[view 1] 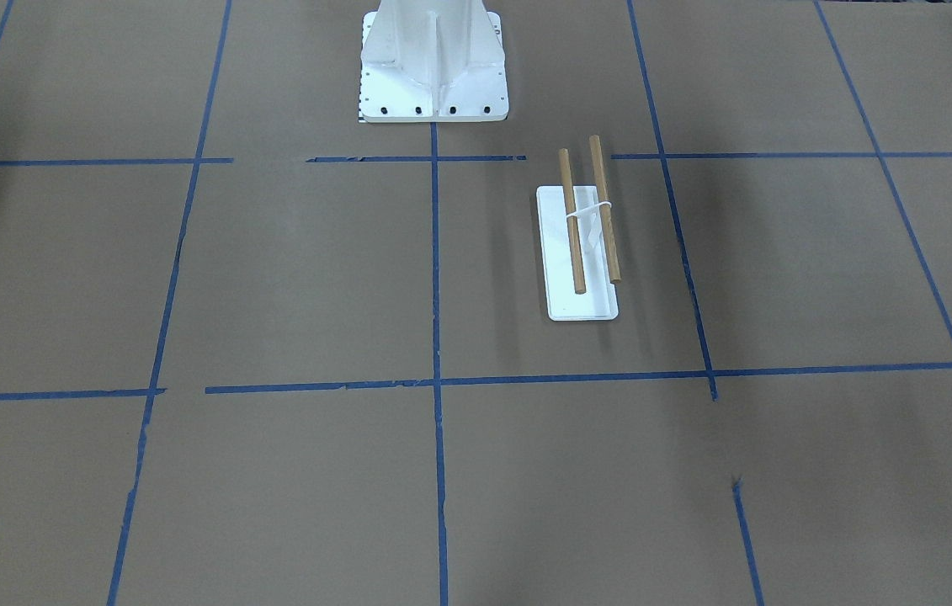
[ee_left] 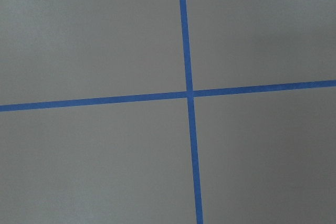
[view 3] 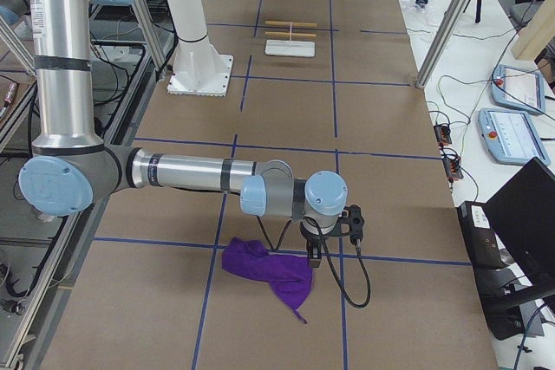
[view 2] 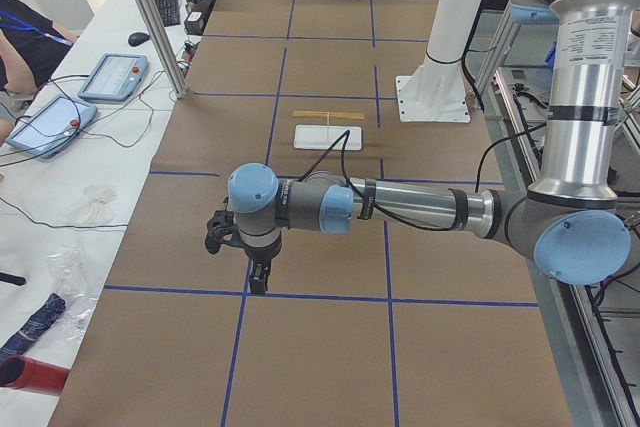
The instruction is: Hang towel on rack
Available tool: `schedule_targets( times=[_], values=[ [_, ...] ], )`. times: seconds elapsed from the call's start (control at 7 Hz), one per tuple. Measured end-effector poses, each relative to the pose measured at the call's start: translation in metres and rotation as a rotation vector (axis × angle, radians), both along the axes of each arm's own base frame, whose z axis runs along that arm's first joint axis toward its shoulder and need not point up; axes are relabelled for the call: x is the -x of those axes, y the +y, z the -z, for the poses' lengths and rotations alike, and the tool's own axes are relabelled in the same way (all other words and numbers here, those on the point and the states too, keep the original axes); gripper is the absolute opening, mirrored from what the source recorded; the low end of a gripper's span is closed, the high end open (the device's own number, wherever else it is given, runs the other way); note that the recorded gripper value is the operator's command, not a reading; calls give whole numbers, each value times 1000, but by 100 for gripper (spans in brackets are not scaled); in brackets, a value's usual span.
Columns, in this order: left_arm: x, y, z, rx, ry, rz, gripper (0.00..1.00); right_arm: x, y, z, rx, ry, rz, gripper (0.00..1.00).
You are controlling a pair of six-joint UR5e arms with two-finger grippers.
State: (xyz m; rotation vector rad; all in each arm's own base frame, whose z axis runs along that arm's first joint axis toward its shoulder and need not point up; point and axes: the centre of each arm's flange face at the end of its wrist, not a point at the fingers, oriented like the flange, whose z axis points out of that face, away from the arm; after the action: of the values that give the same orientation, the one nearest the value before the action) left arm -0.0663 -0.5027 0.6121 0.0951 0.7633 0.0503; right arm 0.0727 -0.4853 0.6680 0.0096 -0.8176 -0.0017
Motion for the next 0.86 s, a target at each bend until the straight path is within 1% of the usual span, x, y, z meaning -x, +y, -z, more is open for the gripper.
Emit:
schedule_targets(
  times=[0.14,0.43,0.57,0.71,0.86],
  values=[
    [0,0,2,-2,0,1,100,0,-1,2,-4,0,0,100],
    [0,-1,7,-9,1,3,100,0,-14,21,-42,-3,-11,100],
    [0,-2,10,-14,2,4,100,5,-19,28,-28,-10,-37,100],
    [0,-2,13,-21,4,5,100,14,-17,28,-2,-15,-51,100],
    [0,-2,17,-27,5,6,100,21,-3,13,8,-16,-52,100]
  ],
)
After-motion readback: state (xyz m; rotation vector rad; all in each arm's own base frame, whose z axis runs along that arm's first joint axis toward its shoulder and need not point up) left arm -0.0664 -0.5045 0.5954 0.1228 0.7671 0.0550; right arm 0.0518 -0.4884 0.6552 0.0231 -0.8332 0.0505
